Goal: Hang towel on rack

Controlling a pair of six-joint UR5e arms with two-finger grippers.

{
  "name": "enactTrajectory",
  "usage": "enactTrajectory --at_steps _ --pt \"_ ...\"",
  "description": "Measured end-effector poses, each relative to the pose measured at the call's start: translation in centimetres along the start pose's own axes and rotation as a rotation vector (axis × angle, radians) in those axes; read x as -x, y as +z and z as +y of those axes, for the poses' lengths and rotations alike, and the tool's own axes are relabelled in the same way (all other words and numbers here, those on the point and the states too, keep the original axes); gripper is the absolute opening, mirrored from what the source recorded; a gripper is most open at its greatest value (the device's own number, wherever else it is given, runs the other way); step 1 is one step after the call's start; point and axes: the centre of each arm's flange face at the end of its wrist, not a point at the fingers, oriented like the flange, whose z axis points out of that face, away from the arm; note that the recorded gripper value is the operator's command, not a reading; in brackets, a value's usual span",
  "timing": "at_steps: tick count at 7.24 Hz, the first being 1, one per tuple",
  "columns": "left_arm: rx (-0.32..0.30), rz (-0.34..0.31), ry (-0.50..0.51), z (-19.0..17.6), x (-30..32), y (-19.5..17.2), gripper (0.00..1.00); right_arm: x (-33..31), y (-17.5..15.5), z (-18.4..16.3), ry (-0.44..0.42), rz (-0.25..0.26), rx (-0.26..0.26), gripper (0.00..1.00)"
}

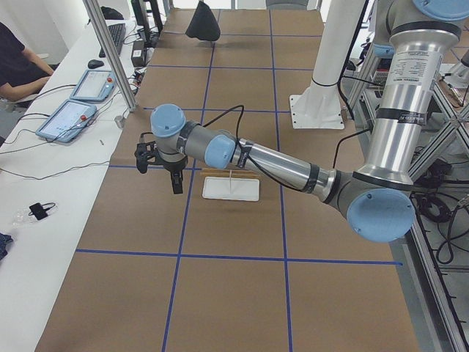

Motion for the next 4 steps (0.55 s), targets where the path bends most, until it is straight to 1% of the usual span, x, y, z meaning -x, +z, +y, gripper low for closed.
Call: enactTrajectory --at_steps 2,3,4 --pt "0.032 0.028 -0.09 0.1 -8.6 1.8 0.99 10.6 -1.3 0.0 0.12 -0.053 -0.034 0.0" --pt "0.052 0.047 -0.132 0.7 -13.6 2.6 0.99 15.2 -2.1 0.2 0.152 -0.083 -0.046 0.0" --pt "0.077 0.068 -0.167 1.8 -18.6 3.6 0.99 19.2 -2.3 0.7 0.137 -0.112 -0.051 0.0"
